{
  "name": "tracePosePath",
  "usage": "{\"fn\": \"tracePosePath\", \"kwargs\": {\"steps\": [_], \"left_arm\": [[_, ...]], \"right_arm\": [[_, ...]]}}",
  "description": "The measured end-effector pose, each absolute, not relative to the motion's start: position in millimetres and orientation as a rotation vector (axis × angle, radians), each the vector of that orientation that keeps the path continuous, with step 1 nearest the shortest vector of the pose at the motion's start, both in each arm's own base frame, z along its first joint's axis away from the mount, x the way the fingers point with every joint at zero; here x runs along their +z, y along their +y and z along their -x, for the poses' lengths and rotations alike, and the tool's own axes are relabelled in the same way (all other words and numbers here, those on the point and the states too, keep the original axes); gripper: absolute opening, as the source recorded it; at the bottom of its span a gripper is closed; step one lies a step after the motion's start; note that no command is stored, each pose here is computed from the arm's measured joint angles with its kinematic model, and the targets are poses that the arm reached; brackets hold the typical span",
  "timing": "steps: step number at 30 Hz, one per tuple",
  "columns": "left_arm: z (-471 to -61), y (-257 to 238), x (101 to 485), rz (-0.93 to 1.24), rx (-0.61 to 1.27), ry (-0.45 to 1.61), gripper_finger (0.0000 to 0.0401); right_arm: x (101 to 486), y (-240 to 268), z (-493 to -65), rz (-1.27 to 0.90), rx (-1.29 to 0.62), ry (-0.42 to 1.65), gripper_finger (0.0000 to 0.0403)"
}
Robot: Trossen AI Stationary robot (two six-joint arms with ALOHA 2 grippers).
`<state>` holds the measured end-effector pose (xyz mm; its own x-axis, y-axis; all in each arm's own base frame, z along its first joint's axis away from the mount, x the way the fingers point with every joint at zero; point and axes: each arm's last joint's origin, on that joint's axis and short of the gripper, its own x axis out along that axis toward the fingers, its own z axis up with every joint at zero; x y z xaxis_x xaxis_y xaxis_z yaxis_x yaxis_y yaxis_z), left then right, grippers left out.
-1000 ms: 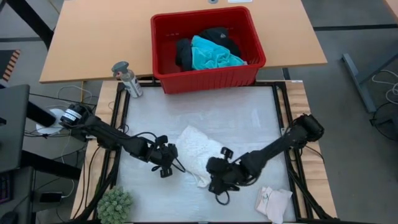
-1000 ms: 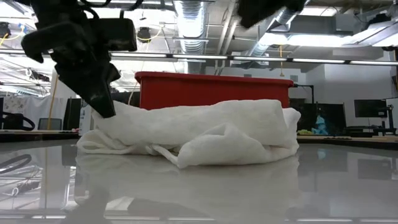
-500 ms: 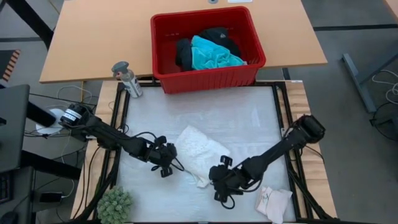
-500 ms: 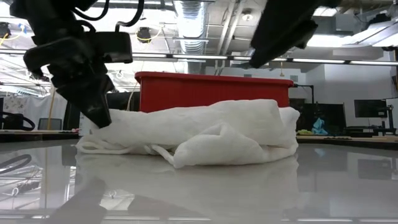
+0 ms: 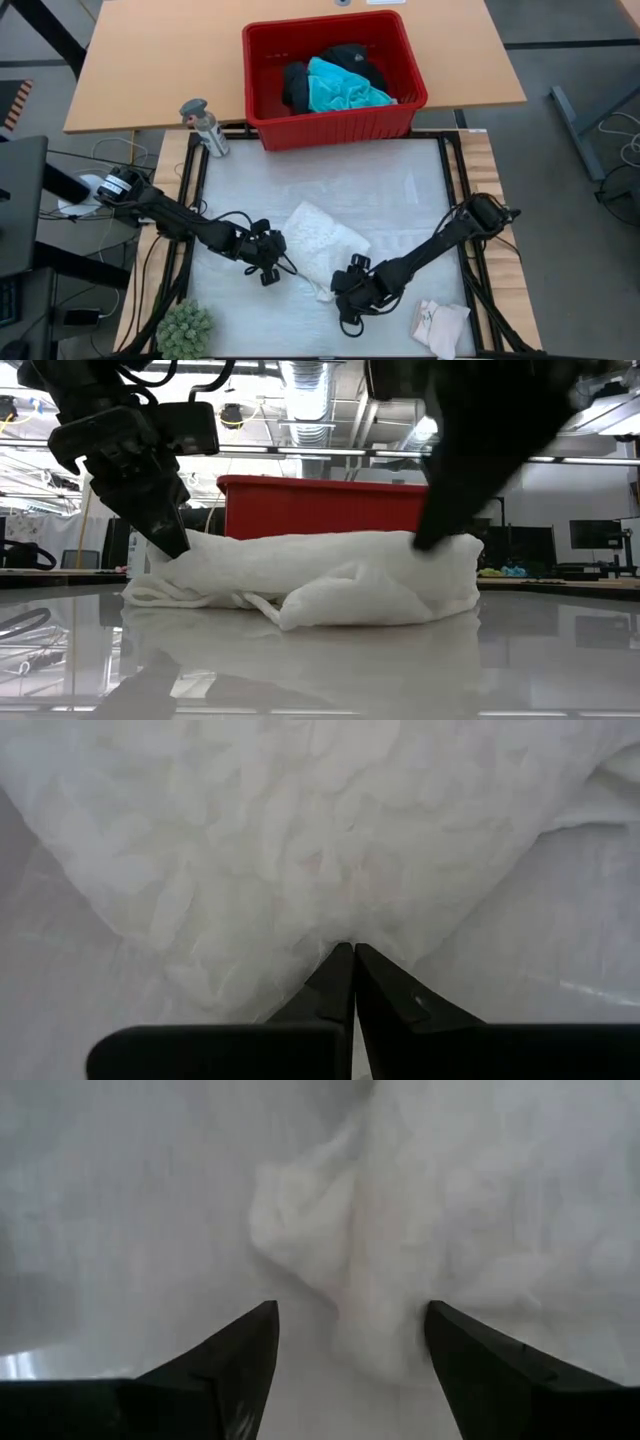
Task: Fold Laundry from Bin
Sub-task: Fold the white blouse
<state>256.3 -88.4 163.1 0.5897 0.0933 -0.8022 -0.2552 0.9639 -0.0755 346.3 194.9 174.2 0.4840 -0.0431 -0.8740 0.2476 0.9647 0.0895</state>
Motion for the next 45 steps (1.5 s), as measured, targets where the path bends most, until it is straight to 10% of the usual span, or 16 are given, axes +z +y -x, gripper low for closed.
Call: {"fn": "tracePosePath", "kwargs": {"steps": [6, 17, 27, 45], "left_arm": [[-257.5, -86.7, 163.5, 0.198, 0.208, 0.912, 0.0000], [-260.3, -84.3, 164.9, 0.208, 0.220, 0.885, 0.0000], [-262.7, -84.5, 166.8, 0.214, 0.229, 0.849, 0.0000], [-264.8, -83.3, 168.4, 0.235, 0.266, 0.810, 0.0000]], "right_arm": [[173.8, 194.9, -351.8, -0.250, -0.210, 1.057, 0.0234], [173.1, 192.0, -351.7, -0.260, -0.247, 1.063, 0.0018], [225.6, 200.9, -364.7, -0.144, -0.030, 0.976, 0.0018], [203.7, 155.0, -400.3, -0.162, 0.328, 0.789, 0.0038]]}}
